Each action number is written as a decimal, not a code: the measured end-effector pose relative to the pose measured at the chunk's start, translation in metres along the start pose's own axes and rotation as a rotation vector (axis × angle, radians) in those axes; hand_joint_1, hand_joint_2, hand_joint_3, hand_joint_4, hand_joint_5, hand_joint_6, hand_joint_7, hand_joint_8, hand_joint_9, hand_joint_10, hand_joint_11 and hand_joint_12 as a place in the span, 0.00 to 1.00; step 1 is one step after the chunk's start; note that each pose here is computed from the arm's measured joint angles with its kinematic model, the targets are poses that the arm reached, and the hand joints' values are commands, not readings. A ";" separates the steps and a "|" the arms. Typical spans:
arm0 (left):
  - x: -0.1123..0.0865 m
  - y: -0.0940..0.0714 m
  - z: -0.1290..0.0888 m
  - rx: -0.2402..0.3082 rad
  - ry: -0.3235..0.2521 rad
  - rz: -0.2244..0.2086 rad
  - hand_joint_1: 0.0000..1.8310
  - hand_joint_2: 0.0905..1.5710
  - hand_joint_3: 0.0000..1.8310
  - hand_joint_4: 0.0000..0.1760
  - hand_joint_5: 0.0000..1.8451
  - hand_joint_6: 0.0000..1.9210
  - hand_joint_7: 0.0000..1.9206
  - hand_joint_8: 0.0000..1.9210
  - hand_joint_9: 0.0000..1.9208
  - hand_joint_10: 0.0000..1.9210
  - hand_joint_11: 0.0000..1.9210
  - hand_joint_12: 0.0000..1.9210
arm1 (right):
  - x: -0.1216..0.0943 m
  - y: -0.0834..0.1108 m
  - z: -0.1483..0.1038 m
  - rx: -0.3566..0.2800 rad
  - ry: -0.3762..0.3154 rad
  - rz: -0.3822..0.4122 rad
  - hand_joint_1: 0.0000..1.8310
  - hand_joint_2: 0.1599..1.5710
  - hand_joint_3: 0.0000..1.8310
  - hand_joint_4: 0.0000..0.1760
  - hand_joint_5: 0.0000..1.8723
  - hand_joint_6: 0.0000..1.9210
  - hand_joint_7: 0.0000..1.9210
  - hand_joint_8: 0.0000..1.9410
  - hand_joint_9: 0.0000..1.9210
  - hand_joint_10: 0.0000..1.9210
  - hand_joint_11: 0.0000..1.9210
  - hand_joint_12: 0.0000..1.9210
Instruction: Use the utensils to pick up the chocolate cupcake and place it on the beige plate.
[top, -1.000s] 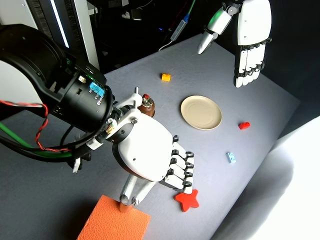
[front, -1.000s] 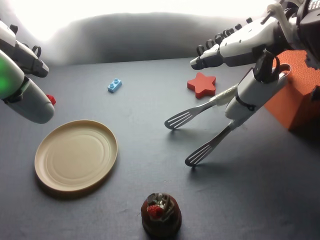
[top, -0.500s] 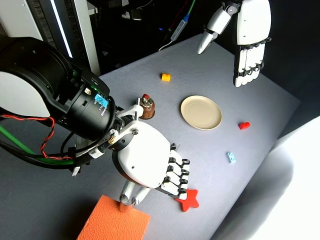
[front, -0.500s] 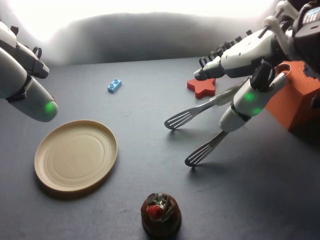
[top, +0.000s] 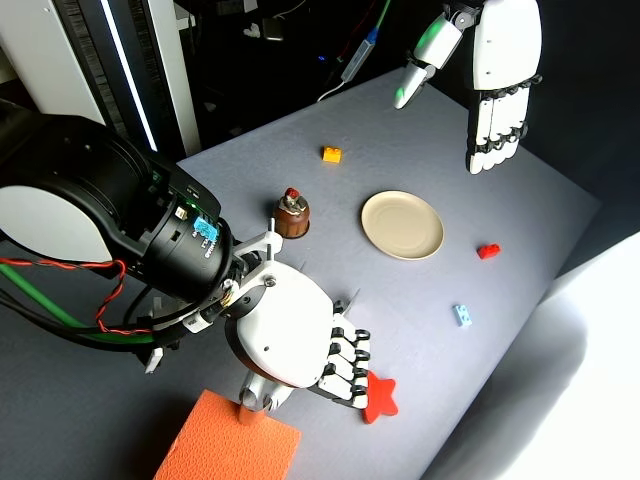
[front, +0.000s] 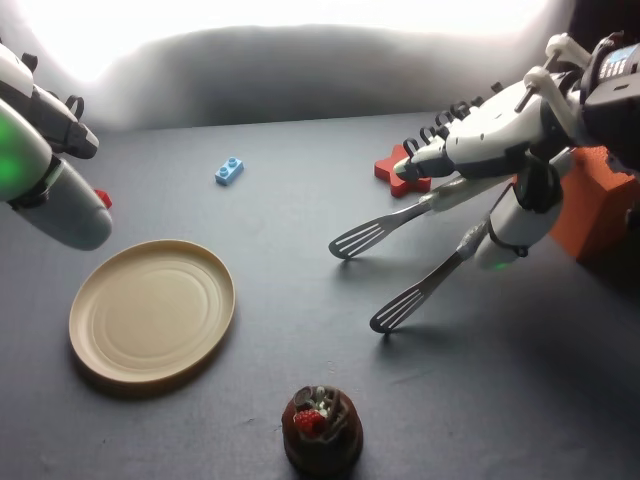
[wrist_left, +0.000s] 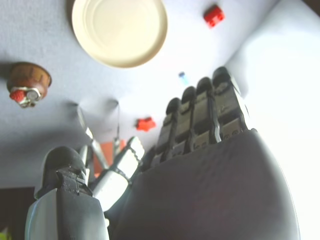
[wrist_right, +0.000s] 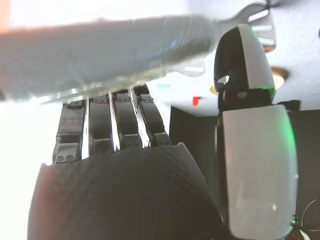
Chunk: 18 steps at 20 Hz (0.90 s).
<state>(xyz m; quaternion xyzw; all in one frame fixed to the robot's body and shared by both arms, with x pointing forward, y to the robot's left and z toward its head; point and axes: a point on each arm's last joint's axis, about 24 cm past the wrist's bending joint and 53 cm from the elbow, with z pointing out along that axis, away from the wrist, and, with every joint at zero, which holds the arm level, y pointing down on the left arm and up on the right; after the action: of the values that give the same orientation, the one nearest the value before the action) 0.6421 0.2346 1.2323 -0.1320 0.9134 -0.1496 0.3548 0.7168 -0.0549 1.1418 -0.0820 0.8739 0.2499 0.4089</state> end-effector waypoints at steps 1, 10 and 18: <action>0.000 0.000 0.000 0.000 0.000 -0.001 0.17 0.61 0.00 0.00 0.00 0.00 0.00 0.00 0.00 0.00 0.00 0.00 | 0.000 -0.001 0.001 0.002 0.001 -0.001 0.54 0.59 0.00 0.00 0.02 0.01 0.00 0.00 0.00 0.00 0.00 0.00; 0.002 -0.001 -0.001 0.000 0.002 0.004 0.19 0.61 0.00 0.00 0.00 0.00 0.00 0.00 0.00 0.00 0.00 0.00 | 0.007 0.000 0.009 0.003 0.012 -0.008 0.57 0.62 0.01 0.00 0.04 0.01 0.02 0.00 0.03 0.01 0.03 0.02; 0.003 -0.003 -0.001 0.004 0.002 0.008 0.18 0.61 0.00 0.00 0.00 0.00 0.00 0.00 0.00 0.00 0.00 0.00 | 0.010 -0.006 0.014 0.023 0.026 0.063 0.57 0.65 0.00 0.00 0.04 0.00 0.02 0.00 0.03 0.00 0.00 0.12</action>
<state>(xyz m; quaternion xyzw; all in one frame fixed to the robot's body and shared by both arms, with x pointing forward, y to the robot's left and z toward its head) 0.6394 0.2306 1.2325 -0.1275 0.9141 -0.1500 0.3545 0.7215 -0.0526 1.1241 -0.0529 0.8841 0.2516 0.3902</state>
